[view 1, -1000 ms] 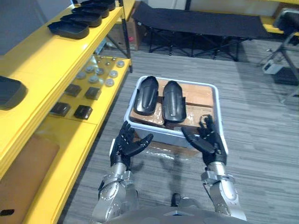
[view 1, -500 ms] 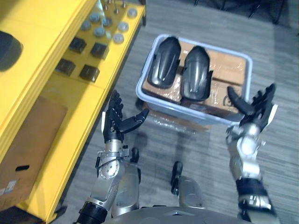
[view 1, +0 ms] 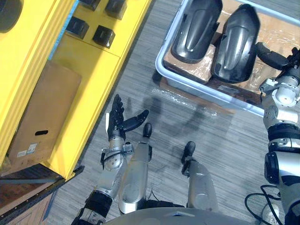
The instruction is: Walk over and take three plastic housings, then place them on the shelf
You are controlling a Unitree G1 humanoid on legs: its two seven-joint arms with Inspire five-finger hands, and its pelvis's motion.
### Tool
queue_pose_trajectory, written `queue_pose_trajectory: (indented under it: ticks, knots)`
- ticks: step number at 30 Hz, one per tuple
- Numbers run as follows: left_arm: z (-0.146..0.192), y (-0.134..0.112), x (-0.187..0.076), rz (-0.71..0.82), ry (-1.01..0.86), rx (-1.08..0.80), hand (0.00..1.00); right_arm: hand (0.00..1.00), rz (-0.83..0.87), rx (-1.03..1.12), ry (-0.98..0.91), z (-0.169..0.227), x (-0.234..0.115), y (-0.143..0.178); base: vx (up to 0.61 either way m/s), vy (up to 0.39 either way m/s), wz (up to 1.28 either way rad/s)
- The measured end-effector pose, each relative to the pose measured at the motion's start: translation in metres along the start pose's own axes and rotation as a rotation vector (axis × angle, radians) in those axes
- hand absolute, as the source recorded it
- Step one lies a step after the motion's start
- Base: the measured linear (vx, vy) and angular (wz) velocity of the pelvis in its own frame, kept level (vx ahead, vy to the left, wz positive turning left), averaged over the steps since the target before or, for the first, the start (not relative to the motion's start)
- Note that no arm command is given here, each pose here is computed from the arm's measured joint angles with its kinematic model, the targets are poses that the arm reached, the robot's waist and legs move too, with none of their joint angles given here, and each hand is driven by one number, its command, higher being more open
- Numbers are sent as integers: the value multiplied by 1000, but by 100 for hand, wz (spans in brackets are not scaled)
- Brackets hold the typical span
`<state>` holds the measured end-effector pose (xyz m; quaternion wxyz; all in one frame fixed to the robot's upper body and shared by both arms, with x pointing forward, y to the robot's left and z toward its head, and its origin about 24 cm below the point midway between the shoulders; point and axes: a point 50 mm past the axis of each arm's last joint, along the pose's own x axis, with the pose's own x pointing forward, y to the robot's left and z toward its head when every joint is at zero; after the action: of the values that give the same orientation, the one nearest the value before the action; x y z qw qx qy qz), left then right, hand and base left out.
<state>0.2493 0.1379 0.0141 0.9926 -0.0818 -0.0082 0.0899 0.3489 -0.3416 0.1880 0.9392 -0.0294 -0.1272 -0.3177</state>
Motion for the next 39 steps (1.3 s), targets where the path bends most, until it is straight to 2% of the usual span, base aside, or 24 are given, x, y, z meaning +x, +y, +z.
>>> queue_pose_trajectory:
  ticks: [4, 5, 14, 18, 20, 32, 35, 39]
  knots:
    - [4, -5, 3, -11, -25, -17, 100, 100, 101, -77, 82, -6, 0, 12, -77, 11, 3]
    - [6, -6, 4, -14, -29, -18, 100, 0, 133, -101, 103, -6, 0, 17, -59, 1, 2]
    - [13, -14, 10, -51, -55, -21, 100, 0, 117, -538, 168, 6, 18, -1, -9, -18, 5]
    - [11, -16, 9, -60, -48, -24, 100, 0, 79, -610, 228, 6, 20, -3, 28, -40, 2]
    - [10, -18, 8, -65, -42, -27, 100, 0, 35, -671, 328, -7, 18, -12, 31, -26, -4]
    - [6, -7, 8, -16, -31, 18, 100, 0, -30, -644, 347, -7, 16, -14, -5, -16, 1]
    - [10, -3, 6, 5, -44, 6, 100, 0, -105, -637, 298, -2, 17, -16, 0, 0, 0]
    - [19, -2, 6, 1, -72, -48, 100, 0, -309, -608, 225, 2, 16, -35, -3, 0, 3]
